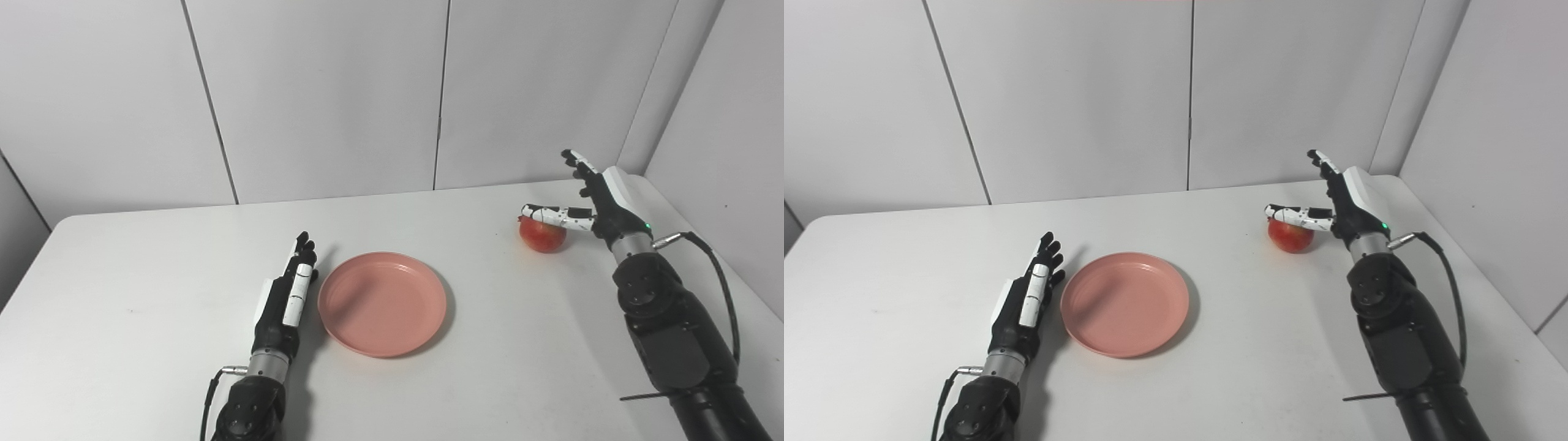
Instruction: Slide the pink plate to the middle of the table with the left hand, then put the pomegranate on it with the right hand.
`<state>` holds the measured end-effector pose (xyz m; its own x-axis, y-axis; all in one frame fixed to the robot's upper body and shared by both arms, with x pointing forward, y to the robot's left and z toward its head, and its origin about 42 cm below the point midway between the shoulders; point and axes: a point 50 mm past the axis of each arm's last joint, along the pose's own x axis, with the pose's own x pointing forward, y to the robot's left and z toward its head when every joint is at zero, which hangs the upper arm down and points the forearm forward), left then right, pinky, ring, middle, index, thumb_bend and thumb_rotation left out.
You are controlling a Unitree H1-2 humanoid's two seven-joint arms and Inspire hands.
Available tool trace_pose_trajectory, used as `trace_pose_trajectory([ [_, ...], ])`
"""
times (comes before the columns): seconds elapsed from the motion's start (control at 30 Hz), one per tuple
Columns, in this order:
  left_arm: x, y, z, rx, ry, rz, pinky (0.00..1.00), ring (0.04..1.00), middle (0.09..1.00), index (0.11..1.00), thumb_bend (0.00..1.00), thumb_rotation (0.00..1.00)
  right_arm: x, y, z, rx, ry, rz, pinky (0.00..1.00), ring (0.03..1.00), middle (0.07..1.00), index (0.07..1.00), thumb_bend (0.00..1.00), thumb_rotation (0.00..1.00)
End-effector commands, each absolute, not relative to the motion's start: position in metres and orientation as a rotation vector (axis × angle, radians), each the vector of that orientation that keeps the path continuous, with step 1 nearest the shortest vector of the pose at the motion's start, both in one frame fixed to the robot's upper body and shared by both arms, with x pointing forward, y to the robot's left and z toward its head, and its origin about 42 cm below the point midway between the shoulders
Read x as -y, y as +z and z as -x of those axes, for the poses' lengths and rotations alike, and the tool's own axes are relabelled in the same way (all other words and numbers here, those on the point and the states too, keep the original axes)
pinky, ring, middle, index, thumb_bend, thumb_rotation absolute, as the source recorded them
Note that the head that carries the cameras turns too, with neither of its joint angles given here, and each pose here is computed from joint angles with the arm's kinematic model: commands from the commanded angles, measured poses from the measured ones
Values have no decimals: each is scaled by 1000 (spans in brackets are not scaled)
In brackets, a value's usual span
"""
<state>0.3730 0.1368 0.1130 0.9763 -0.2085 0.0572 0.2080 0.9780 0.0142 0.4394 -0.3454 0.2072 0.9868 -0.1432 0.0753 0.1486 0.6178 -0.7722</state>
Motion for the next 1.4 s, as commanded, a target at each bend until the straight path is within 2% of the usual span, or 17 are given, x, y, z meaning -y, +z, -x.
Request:
trace_pose_trajectory([
  [0.0,-135,127,-378,126,-210,-10,951,985,1000,990,690,1000,343,242,-455,122,-204,914,746,854,887,891,951,487],
  [0.27,-135,128,-377,125,-217,-11,952,986,1000,993,693,1000,336,232,-465,79,-181,949,762,860,888,899,945,485],
  [0.7,-134,130,-374,115,-202,-28,939,975,994,980,695,1000,336,214,-466,41,-158,1019,766,846,866,877,931,389],
  [0.83,-134,131,-374,119,-211,-13,949,984,999,986,693,1000,337,210,-466,21,-154,1029,748,826,846,858,925,322],
  [1.2,-132,133,-374,123,-218,-16,952,987,1000,995,696,1000,340,205,-462,37,-155,1102,633,724,770,757,824,78],
  [1.37,-132,133,-373,123,-213,-16,950,985,1000,989,696,1000,341,203,-460,42,-169,1120,519,625,679,715,765,33],
])
